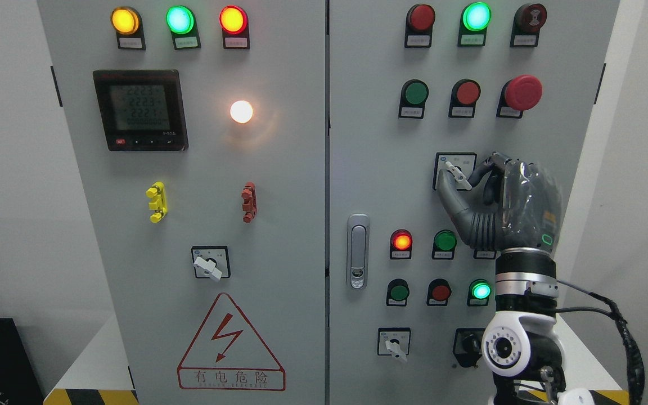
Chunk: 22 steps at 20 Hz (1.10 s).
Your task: Rotate and turn off gray switch
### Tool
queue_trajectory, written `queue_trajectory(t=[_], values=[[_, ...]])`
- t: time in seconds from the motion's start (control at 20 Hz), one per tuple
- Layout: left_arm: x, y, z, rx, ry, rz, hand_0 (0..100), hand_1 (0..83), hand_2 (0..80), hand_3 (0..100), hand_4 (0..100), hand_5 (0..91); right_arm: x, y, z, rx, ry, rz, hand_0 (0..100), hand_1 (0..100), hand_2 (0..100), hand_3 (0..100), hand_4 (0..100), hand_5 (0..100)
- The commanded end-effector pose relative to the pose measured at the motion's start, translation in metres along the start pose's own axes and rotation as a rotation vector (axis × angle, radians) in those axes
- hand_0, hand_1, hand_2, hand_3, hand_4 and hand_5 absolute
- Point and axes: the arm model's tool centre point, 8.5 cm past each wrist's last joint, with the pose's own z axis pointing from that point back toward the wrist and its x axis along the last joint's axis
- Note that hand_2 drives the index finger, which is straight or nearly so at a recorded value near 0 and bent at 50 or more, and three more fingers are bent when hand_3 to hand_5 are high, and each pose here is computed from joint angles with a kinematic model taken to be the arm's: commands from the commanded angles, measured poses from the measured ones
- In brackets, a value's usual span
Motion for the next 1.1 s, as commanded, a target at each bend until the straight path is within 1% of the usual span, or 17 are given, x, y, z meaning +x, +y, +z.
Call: queue_trajectory(t=[0.0,0.8,1.05], values=[[0.0142,0.0001,-0.0015,0.002,-0.032,0.029,12,38.9,0.0,0,0,0.0,-0.0004,-0.0016,-0.0007,-0.007,0.001,-0.001,33,34,70,100,100,100],[0.0142,0.0011,-0.0015,0.004,-0.032,0.028,12,38.9,0.0,0,0,0.0,-0.0001,-0.0019,-0.0007,-0.007,0.0,0.0,33,34,72,100,100,100],[0.0142,0.0011,-0.0015,0.004,-0.032,0.028,12,38.9,0.0,0,0,0.0,0.0001,-0.0017,-0.0003,0.001,0.0,0.0,40,34,73,100,100,100]])
